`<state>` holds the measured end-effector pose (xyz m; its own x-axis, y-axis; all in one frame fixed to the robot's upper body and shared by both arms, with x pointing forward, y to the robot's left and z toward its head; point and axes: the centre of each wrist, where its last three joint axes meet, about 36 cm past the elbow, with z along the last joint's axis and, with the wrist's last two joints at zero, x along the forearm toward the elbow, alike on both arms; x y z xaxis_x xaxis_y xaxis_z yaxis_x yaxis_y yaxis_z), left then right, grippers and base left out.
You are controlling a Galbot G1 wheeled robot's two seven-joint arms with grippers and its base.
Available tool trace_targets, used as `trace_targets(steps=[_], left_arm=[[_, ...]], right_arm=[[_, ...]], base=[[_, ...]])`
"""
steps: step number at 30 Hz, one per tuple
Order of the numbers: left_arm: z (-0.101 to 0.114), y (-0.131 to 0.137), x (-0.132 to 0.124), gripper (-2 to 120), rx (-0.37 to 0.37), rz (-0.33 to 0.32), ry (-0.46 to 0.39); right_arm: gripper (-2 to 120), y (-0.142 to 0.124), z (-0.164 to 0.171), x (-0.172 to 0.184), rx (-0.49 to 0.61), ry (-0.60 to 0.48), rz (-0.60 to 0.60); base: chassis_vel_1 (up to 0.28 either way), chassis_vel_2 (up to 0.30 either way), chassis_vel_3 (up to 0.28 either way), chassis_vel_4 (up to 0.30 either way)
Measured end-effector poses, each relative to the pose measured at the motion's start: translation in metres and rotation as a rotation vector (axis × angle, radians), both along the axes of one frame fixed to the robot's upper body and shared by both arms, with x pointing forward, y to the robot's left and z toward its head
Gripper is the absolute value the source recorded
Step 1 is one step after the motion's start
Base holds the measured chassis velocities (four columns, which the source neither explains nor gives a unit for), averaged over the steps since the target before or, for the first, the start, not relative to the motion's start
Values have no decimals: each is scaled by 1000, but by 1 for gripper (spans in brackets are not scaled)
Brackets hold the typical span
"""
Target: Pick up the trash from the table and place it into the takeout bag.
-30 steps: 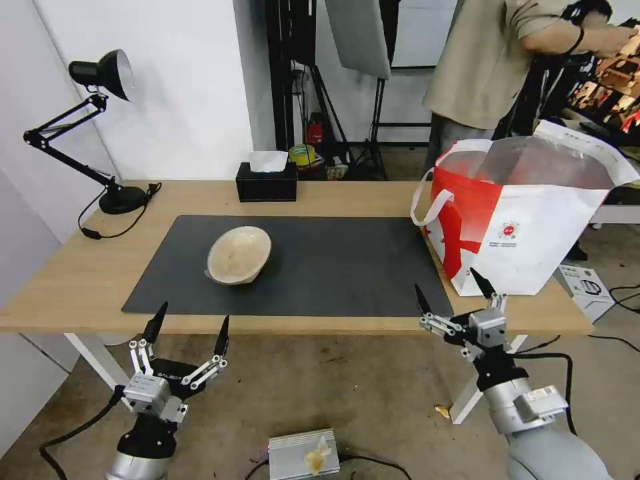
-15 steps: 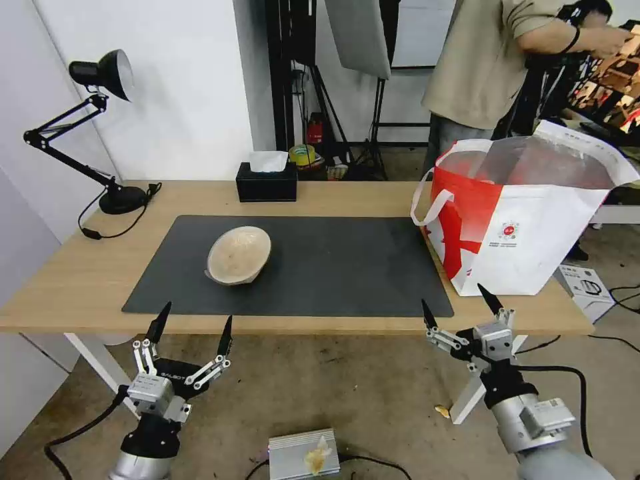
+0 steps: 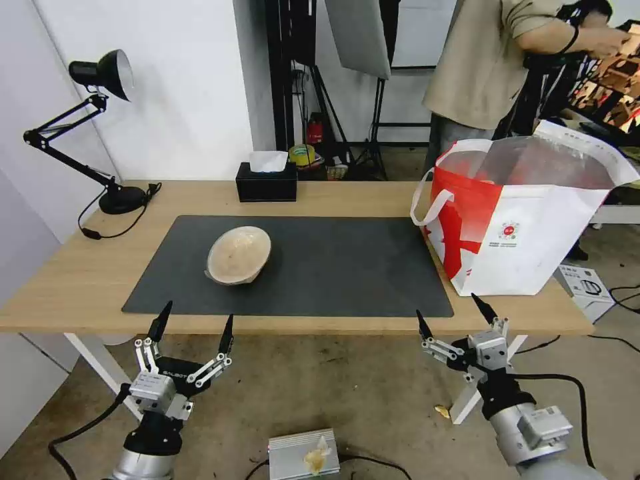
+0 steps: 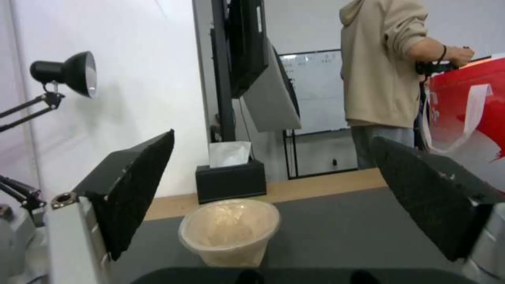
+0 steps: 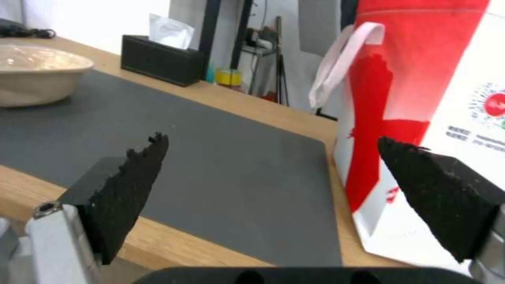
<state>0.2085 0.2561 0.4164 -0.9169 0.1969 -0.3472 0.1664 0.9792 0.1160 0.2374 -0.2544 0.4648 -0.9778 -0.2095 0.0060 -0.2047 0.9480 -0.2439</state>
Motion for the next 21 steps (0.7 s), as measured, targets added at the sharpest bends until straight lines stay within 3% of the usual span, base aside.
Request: trace_targets(steps=[21], left_arm=[[2, -3, 13, 100, 3, -29, 11]], right_arm=[[100, 0, -5, 0, -1, -20, 40]], base=[[0, 0, 0, 0]])
